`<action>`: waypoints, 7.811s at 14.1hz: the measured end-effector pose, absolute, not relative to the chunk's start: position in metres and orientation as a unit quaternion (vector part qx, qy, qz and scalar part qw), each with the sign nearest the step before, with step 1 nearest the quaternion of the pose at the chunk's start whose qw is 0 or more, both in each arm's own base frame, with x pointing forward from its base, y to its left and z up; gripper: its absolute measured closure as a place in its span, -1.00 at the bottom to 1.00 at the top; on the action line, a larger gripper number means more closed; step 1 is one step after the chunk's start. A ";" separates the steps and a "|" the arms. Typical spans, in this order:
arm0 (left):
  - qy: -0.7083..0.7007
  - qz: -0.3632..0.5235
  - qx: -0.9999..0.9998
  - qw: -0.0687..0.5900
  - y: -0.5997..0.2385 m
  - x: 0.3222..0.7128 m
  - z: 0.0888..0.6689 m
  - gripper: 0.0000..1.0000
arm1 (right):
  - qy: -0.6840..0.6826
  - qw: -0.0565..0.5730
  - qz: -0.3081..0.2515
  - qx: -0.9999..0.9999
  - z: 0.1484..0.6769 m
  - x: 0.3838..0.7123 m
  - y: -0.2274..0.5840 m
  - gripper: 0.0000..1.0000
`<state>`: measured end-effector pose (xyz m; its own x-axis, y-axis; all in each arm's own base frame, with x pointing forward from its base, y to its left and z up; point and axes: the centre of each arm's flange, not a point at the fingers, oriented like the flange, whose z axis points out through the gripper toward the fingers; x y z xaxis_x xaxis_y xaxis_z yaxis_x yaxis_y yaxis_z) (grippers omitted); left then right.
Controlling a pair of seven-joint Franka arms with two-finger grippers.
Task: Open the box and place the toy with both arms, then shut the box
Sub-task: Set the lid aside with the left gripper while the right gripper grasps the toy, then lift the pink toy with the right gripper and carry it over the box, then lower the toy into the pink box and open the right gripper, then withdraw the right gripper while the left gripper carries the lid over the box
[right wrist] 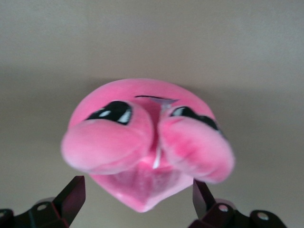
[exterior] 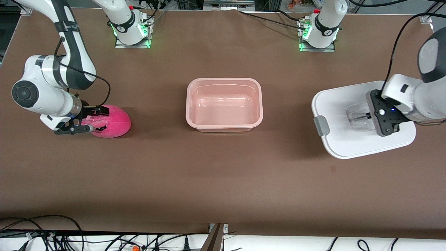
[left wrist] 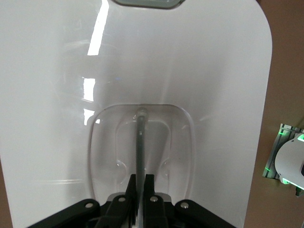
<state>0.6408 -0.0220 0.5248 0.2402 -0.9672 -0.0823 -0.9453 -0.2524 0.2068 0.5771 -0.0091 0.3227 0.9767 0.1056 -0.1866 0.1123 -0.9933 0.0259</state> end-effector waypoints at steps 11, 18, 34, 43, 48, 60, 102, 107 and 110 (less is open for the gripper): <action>-0.600 -0.135 0.787 0.057 0.003 0.638 0.512 0.86 | 0.049 0.005 -0.085 0.995 0.300 0.583 -0.021 -0.41; -0.600 -0.134 0.786 0.061 0.024 0.637 0.512 0.86 | 0.077 0.005 -0.074 0.994 0.304 0.589 -0.021 0.81; -0.604 -0.134 0.783 0.066 0.031 0.637 0.511 0.86 | 0.400 -0.025 -0.089 0.912 0.499 0.597 0.216 0.83; -0.607 -0.134 0.780 0.066 0.027 0.637 0.511 0.86 | 0.644 0.031 -0.072 0.761 0.496 0.524 0.413 0.83; -0.608 -0.134 0.780 0.067 0.025 0.637 0.511 0.86 | 0.690 0.081 -0.086 0.714 0.461 0.491 0.477 0.83; -0.609 -0.134 0.779 0.067 0.024 0.637 0.511 0.86 | 0.704 0.095 -0.096 0.697 0.398 0.493 0.518 0.83; -0.661 -0.120 0.740 0.029 -0.382 0.564 0.425 0.86 | 0.029 0.000 -0.037 0.999 0.600 0.546 0.120 -1.00; -0.662 -0.079 0.745 0.029 -0.451 0.540 0.393 0.86 | -0.042 0.000 -0.040 0.998 0.591 0.561 0.039 -1.00; -0.656 -0.070 0.751 0.025 -0.485 0.520 0.377 0.86 | -0.032 -0.001 -0.033 0.999 0.597 0.562 0.044 -1.00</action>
<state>0.5197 -0.4850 0.3768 0.1300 -0.9888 -0.0734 -0.9819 -0.1387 0.1291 0.5615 0.0444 0.5966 0.9958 -0.0636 -0.0662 -0.0638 -0.9980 -0.0006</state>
